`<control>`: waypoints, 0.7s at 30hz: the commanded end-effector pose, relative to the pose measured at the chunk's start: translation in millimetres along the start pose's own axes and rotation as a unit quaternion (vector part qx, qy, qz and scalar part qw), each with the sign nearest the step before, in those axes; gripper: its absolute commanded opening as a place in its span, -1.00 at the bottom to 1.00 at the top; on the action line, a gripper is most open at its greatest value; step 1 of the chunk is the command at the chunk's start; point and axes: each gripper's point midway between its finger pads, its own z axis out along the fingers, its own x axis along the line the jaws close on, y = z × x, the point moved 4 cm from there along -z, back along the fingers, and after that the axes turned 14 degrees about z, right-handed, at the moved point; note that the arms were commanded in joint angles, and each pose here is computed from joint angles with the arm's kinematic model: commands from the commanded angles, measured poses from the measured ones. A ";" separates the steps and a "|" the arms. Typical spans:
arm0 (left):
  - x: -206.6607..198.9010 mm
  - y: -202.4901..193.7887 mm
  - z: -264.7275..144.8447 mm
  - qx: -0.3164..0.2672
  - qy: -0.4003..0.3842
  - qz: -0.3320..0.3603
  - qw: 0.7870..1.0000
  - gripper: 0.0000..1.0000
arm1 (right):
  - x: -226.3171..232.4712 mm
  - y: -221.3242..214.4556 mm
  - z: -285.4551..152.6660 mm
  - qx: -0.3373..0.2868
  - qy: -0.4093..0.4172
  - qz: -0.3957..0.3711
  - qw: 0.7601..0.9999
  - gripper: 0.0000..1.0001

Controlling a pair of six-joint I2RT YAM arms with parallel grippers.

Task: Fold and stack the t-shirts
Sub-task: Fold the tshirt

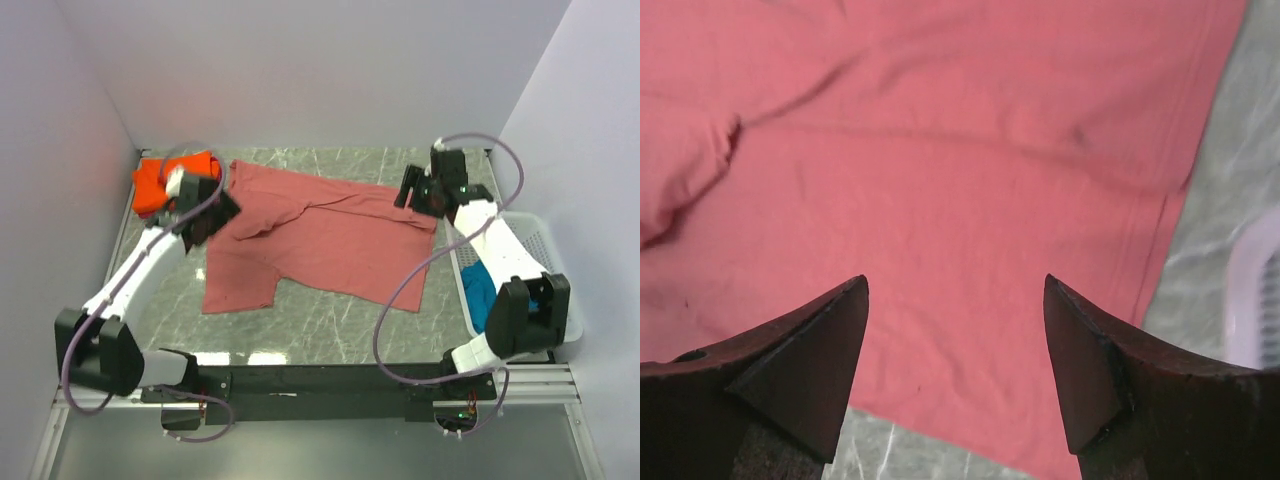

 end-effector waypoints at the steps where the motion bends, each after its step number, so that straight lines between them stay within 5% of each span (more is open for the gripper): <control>1: 55.6 -79.1 -5.6 0.083 0.096 -0.082 0.988 0.99 | -1.2 -13.4 -8.7 -0.032 0.027 0.049 0.998 0.54; 5: 109.1 -134.7 -28.7 0.121 0.183 -0.103 0.970 0.99 | -13.5 -34.8 -17.7 -0.032 0.033 0.066 0.997 0.55; 12: 141.7 -168.4 -36.7 0.120 0.221 -0.135 0.958 0.99 | -34.7 -65.8 -9.7 0.004 0.005 0.066 0.998 0.55; 21: 144.8 -180.5 -12.8 0.152 0.220 -0.126 0.955 0.35 | -46.2 -76.7 -10.0 0.021 -0.020 0.061 0.998 0.55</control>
